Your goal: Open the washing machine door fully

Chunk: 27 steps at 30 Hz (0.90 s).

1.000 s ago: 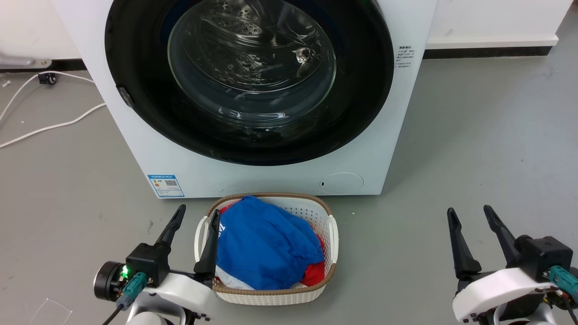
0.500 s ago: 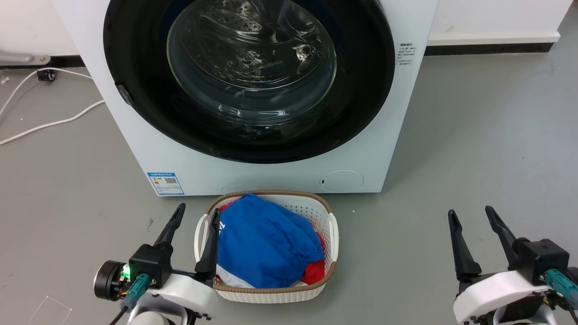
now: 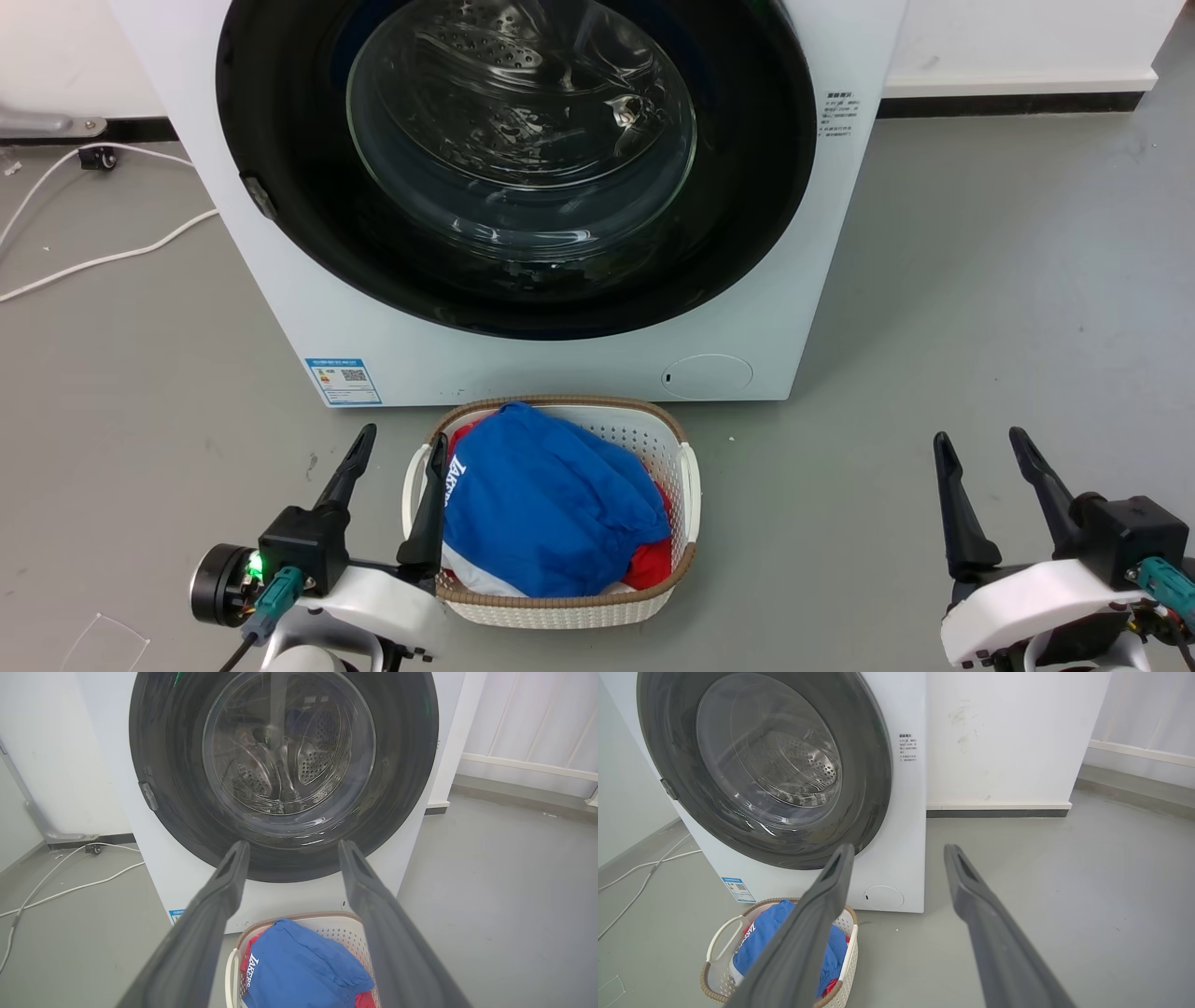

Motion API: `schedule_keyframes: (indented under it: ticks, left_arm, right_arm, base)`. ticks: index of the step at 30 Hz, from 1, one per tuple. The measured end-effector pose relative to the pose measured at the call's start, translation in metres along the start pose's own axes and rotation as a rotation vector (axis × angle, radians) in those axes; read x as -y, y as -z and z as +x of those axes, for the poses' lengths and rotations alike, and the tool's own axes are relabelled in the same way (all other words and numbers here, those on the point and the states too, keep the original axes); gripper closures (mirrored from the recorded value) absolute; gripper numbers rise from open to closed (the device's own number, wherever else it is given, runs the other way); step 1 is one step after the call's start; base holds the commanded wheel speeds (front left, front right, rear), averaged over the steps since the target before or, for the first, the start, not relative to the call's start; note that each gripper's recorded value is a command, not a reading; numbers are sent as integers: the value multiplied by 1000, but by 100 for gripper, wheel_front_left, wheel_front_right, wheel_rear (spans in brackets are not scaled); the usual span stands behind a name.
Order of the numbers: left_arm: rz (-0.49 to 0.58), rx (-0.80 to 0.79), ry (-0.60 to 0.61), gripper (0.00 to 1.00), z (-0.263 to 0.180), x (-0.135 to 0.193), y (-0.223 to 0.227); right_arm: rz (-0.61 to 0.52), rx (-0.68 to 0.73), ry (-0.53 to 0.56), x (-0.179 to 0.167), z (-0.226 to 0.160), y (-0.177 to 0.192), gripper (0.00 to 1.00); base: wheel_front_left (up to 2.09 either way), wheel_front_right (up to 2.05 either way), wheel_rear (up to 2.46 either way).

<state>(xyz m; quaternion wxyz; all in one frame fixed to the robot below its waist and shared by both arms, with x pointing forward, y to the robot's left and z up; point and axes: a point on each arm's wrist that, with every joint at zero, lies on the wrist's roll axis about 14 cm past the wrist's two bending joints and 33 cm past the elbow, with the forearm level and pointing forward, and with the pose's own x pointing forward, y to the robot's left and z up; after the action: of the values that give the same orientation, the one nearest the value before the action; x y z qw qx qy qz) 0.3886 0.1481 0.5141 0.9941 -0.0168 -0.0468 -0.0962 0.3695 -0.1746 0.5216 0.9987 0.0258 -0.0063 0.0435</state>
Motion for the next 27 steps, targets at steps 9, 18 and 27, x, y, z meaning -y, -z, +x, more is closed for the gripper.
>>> schedule_keyframes:
  ticks: [9,18,27]
  left_arm:
    - [0,-3,-6,0,1,-1,1]
    - [-11,14,-10,0,0,1,-4]
    - [-13,14,-18,0,6,-1,-2]
  right_arm:
    - [32,0,1,0,1,1,100]
    - [669,76,52,7,1,1,100]
    - [1568,314,137,50,18,-23,100]
  base:
    - [0,0,0]
    - [0,0,0]
    - [0,0,0]
